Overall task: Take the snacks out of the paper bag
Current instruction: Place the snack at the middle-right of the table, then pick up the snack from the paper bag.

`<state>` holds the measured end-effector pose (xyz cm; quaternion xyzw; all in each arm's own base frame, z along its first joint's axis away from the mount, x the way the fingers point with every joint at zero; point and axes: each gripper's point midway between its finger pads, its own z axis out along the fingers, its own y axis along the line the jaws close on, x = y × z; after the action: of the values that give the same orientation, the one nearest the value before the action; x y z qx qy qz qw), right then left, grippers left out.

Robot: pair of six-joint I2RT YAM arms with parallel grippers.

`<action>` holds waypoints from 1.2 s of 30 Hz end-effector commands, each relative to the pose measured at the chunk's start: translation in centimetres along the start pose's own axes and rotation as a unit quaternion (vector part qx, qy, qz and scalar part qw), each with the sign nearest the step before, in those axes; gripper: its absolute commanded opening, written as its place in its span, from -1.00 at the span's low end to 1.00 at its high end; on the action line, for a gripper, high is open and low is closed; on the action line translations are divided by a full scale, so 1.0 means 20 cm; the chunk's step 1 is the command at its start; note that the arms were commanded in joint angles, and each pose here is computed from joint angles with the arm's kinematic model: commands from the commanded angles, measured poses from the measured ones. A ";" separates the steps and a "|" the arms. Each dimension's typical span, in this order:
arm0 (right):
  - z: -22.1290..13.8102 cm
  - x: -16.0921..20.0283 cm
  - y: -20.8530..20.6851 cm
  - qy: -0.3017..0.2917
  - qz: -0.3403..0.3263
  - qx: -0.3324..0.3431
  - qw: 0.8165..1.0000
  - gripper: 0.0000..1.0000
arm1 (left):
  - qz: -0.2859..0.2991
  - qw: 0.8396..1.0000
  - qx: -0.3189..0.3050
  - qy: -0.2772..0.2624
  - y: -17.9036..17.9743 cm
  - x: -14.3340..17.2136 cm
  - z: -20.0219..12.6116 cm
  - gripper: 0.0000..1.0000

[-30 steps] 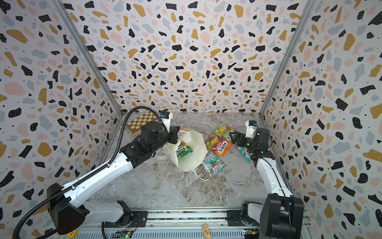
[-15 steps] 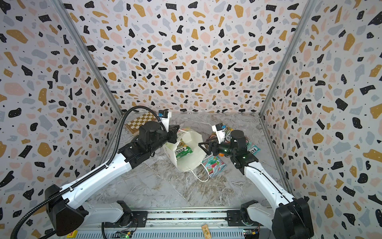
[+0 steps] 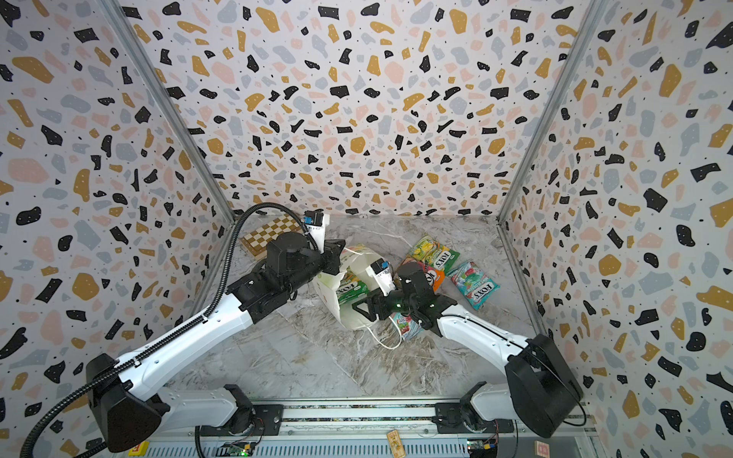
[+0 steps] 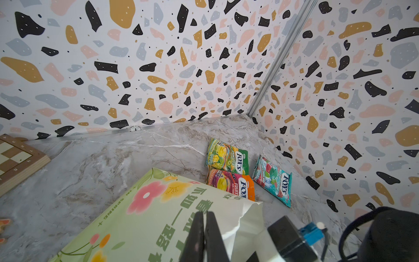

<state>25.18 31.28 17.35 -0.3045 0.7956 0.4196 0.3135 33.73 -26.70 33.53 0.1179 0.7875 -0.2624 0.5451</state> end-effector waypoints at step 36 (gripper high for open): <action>0.30 -0.16 -0.42 -0.019 0.136 0.222 0.965 0.46 | -0.010 0.999 0.024 -0.036 -0.05 -0.08 -0.05 -1.00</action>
<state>33.73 32.66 11.55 -0.1256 0.9026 0.2705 0.3104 33.37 -26.94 33.80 0.1193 0.7829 -0.2775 0.5439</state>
